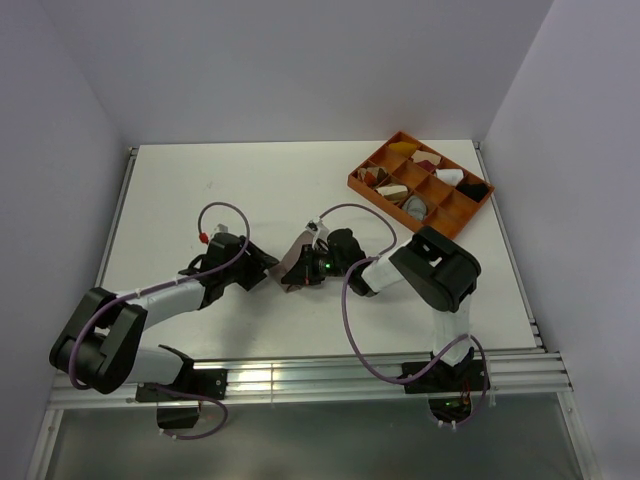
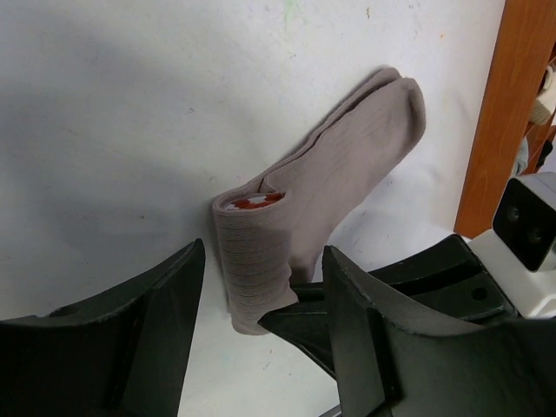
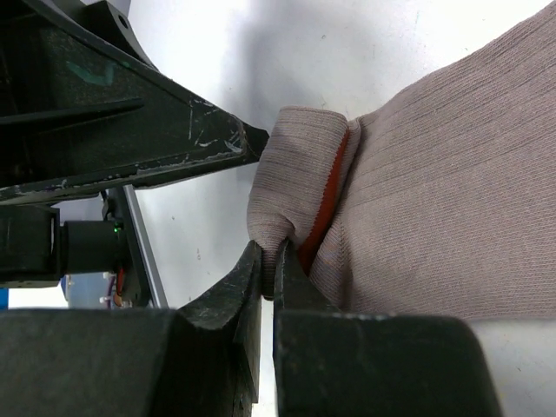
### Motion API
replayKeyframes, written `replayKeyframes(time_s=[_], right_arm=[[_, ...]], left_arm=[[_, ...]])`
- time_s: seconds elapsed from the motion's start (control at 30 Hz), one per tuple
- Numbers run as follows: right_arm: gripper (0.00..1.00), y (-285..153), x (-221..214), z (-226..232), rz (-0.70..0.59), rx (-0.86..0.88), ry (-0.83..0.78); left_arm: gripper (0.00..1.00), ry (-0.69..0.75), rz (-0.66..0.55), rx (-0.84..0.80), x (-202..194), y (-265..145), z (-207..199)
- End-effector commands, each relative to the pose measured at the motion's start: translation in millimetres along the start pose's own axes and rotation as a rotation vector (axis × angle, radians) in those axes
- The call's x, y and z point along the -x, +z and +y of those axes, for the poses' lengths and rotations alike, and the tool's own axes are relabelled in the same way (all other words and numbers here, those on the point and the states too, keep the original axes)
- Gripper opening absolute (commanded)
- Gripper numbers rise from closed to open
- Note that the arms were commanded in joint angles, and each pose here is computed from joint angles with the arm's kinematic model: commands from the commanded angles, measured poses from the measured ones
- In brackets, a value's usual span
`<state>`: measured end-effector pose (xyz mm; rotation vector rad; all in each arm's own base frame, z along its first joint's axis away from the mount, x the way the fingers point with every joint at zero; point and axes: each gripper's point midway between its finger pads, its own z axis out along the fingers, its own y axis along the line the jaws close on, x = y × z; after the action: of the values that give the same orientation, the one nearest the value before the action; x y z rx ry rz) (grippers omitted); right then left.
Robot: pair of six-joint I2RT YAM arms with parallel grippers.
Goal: Roll the socks
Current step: Roll the sock at the center of the board.
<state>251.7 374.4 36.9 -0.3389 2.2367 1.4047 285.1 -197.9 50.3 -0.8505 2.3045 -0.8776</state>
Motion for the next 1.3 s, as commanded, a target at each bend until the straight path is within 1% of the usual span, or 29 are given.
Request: replayKeyframes(time_s=[0.0,0.13,0.37,0.47,0.5,0.57,0.67,0.7,0.73,0.77,0.8,0.83,0.87,0.9,0.93,0.97,1.0,1.07,1.1,1.17,1.23,1.27], right_arm=[[0.00,-2,-2,-4,-0.003,-0.005,0.011],[0.00,-1,-4,-5,0.003,-0.011,0.012],[0.00,-1,-5,-6,0.009,-0.020,0.007],[0.00,-1,-5,-7,0.009,-0.024,0.007],[0.00,-1,-5,-7,0.009,-0.026,0.008],[0.00,-1,-4,-8,0.007,-0.032,0.003],[0.00,0,-3,-9,0.007,-0.038,-0.004],[0.00,1,-1,-8,0.009,-0.040,-0.010],[0.00,0,0,-7,0.008,-0.041,-0.018],[0.07,0,2,-7,0.005,-0.047,-0.039],[0.10,-3,7,-3,-0.003,-0.059,-0.056],[0.14,-4,9,-2,-0.005,-0.071,-0.074],[0.23,-7,14,-1,-0.011,-0.080,-0.115],[0.29,-9,17,-1,-0.004,-0.108,-0.126],[0.34,-14,29,10,-0.028,-0.106,-0.159],[0.42,-18,35,10,-0.034,-0.125,-0.200],[0.45,-21,41,7,-0.033,-0.180,-0.206],[0.48,-27,62,14,-0.066,-0.215,-0.270],[0.49,-32,64,3,-0.062,-0.289,-0.268],[0.49,-35,76,-1,-0.078,-0.339,-0.296],[0.49,-37,77,-9,-0.065,-0.383,-0.291],[0.47,-34,81,-14,-0.060,-0.397,-0.285]], left_arm=[[0.60,-0.051,-0.012,0.013,0,1,4],[0.59,-0.071,0.007,0.023,-6,4,10],[0.58,-0.075,0.034,0.022,-10,13,9],[0.54,-0.077,0.043,0.024,-12,14,11],[0.51,-0.076,0.044,0.027,-12,15,12],[0.48,-0.074,0.047,0.027,-13,14,13],[0.36,-0.070,0.054,0.031,-15,14,16],[0.28,-0.064,0.053,0.034,-15,15,17],[0.23,-0.058,0.053,0.034,-15,15,17],[0.18,-0.051,0.052,0.044,-15,15,19],[0.10,-0.029,0.048,0.045,-13,15,17],[0.07,-0.017,0.044,0.047,-12,14,17],[0.04,-0.004,0.044,0.058,-12,14,18],[0.02,0.022,0.032,0.054,-8,13,16],[0.01,0.036,0.030,0.052,-7,13,14],[0.00,0.048,0.031,0.050,-6,13,11],[0.00,0.076,0.032,0.046,-5,13,10],[0.00,0.107,0.029,0.040,-2,13,3],[0.00,0.136,0.042,0.052,-3,14,5],[0.00,0.171,0.049,0.044,-1,15,-3],[0.00,0.222,0.075,0.073,-3,17,2],[0.00,0.237,0.069,0.074,1,18,-4]])
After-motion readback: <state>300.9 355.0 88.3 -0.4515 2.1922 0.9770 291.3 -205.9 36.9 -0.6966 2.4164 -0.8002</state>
